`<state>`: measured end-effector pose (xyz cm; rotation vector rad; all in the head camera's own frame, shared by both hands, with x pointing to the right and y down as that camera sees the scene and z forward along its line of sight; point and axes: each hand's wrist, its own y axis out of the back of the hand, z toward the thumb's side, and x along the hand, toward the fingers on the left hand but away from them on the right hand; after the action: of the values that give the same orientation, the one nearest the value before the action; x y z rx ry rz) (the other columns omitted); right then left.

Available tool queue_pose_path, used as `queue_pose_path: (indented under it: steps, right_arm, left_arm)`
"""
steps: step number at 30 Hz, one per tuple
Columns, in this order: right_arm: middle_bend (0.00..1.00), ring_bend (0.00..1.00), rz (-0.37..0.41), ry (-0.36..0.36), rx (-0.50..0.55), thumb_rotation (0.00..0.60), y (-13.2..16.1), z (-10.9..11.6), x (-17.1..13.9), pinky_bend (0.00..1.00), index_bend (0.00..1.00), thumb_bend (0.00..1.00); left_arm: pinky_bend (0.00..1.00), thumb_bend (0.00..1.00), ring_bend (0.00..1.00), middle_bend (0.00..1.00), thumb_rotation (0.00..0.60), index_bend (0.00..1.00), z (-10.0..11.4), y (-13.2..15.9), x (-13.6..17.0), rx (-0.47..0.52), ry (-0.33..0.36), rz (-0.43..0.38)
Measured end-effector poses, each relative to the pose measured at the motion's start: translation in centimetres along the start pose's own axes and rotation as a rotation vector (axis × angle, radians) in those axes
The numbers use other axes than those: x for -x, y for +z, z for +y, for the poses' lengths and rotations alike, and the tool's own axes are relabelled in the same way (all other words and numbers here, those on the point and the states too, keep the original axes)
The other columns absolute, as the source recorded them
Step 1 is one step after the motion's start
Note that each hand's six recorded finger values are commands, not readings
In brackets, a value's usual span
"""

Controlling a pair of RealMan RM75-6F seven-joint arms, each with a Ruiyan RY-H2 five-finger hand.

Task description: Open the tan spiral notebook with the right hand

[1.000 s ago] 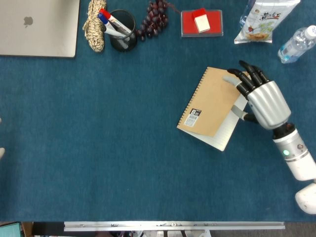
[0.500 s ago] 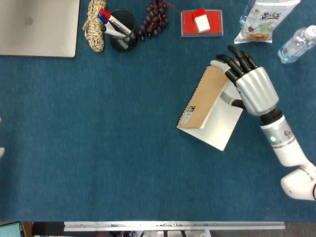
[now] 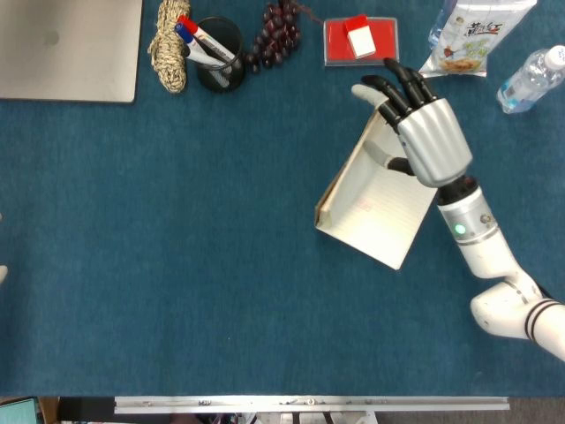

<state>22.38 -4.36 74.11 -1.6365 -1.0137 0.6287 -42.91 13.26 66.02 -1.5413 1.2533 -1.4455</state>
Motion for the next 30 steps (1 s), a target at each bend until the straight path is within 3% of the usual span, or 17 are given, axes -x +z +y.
queue_pose_path:
  steps: [16, 30]
  right_arm:
    - [0.25, 0.09, 0.044, -0.002, 0.032, 0.600, 3.4, -1.8, 5.2, 0.18, 0.25, 0.19]
    - [0.25, 0.09, 0.060, 0.102, 0.027, 0.600, 5.9, -4.9, 7.0, 0.18, 0.25, 0.19]
  left_arm:
    - [0.60, 0.11, 0.30, 0.29, 0.600, 0.38, -0.2, -0.1, 0.0, 0.003, -0.005, 0.004]
    - [0.60, 0.11, 0.30, 0.29, 0.600, 0.38, -0.3, -0.6, 0.3, 0.011, -0.008, 0.016]
